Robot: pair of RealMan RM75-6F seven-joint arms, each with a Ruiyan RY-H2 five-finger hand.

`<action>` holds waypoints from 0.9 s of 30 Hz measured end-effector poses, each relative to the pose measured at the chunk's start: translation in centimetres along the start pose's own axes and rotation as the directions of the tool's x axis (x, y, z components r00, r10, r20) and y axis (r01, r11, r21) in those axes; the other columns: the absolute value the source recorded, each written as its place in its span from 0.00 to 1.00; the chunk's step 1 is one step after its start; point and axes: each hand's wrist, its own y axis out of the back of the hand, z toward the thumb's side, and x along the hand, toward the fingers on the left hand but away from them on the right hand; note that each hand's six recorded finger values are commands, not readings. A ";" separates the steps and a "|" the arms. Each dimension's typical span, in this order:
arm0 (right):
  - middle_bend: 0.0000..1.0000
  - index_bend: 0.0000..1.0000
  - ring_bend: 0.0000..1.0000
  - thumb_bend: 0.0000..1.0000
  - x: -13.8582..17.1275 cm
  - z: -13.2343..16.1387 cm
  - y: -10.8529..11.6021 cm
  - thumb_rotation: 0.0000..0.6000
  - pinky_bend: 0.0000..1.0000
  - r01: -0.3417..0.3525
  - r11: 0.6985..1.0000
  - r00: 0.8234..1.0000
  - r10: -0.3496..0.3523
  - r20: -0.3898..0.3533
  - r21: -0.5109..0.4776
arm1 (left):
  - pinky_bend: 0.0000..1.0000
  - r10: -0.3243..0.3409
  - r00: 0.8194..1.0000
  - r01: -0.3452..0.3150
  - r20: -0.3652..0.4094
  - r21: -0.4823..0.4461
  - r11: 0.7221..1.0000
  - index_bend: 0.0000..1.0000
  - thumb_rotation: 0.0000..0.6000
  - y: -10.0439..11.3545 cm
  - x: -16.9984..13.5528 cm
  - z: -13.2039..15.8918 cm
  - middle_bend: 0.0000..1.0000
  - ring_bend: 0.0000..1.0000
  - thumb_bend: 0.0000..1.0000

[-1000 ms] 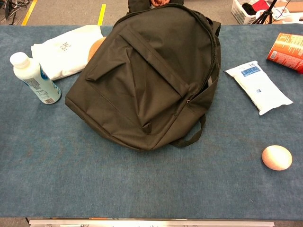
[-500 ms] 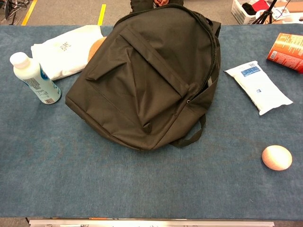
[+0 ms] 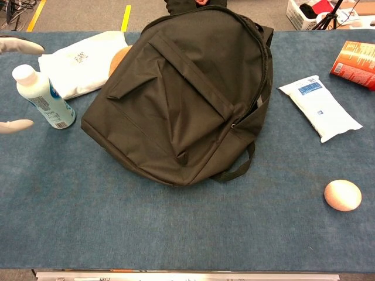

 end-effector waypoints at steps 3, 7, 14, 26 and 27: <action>0.34 0.22 0.20 0.13 0.1 0.1 -0.2 1.00 0.18 -0.008 1.000 1.000 0.008 -0.003 -0.004 | 0.10 -0.035 0.998 0.035 0.049 0.009 0.999 0.16 1.00 -1.0 0.7 0.8 0.14 0.08 0.15; 0.34 0.22 0.20 0.13 0.3 0.1 -0.5 1.00 0.18 -0.015 1.000 1.000 0.015 -0.004 -0.012 | 0.10 -0.091 0.992 0.087 0.087 0.056 0.995 0.15 1.00 -2.5 1.2 1.3 0.12 0.07 0.15; 0.34 0.21 0.20 0.13 0.4 -0.3 -0.7 1.00 0.18 -0.020 1.000 1.000 0.020 0.007 -0.017 | 0.07 -0.175 0.978 0.163 0.116 0.102 0.981 0.11 1.00 -4.6 2.0 1.7 0.09 0.03 0.15; 0.34 0.22 0.20 0.13 0.6 -0.5 -1.0 1.00 0.18 -0.030 0.999 0.999 0.031 0.011 -0.021 | 0.00 -0.283 0.954 0.277 0.100 0.072 0.958 0.01 0.34 -7.5 3.5 1.7 0.00 0.00 0.03; 0.34 0.22 0.20 0.13 0.6 -0.6 -1.0 1.00 0.18 -0.030 0.999 0.999 0.030 0.011 -0.021 | 0.00 -0.295 0.951 0.289 0.097 0.069 0.955 0.00 0.33 -7.8 3.7 1.7 0.00 0.00 0.03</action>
